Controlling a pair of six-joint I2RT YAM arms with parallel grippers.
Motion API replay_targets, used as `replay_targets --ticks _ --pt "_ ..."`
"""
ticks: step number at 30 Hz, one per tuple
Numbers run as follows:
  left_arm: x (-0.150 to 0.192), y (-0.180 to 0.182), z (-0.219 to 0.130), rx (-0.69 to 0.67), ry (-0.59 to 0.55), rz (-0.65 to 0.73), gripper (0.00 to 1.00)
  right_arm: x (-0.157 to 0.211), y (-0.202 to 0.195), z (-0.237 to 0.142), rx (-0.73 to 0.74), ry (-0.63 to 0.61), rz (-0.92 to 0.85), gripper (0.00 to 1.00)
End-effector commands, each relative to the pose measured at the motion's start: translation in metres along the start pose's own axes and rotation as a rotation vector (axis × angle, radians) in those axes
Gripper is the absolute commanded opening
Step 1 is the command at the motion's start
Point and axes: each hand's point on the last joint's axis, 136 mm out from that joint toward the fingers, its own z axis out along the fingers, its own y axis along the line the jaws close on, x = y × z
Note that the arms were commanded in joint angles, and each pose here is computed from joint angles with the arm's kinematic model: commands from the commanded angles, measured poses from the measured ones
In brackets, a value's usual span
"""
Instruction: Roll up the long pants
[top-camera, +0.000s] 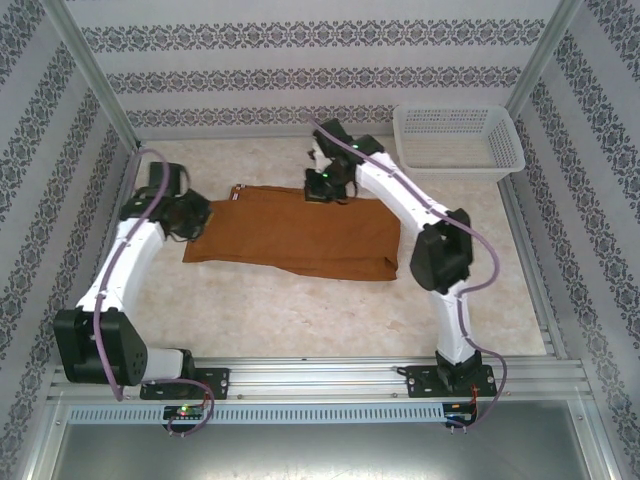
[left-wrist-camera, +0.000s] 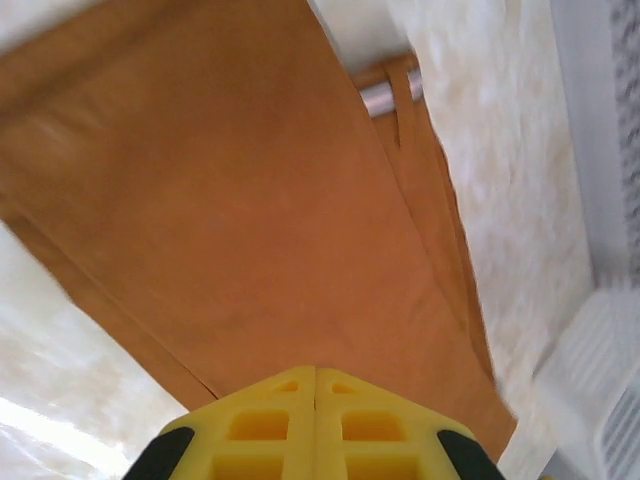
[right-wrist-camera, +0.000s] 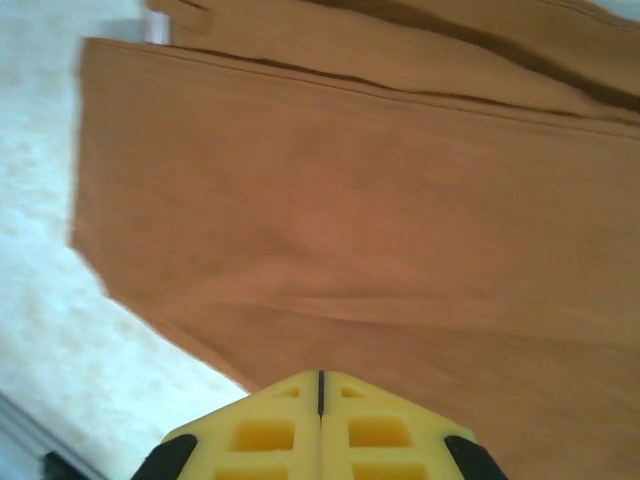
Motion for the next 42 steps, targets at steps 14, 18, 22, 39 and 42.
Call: replay_targets --ticks 14,18,22,39,42 --pt "0.040 -0.022 0.202 -0.339 0.075 0.178 0.00 0.088 -0.125 0.058 0.184 0.133 0.033 0.00" --pt "0.042 -0.037 0.229 -0.338 0.098 0.209 0.00 0.133 -0.108 0.079 0.184 0.207 -0.008 0.00" --pt "0.049 -0.061 0.244 -0.294 0.127 0.240 0.00 0.164 -0.072 0.100 0.131 0.225 -0.030 0.00" --pt "0.069 -0.184 0.234 0.066 0.213 0.390 0.00 0.153 0.077 0.110 -0.043 0.194 -0.314 0.13" --pt "0.051 -0.205 0.204 0.126 0.171 0.409 0.41 0.143 0.081 0.078 -0.022 0.133 -0.466 0.73"
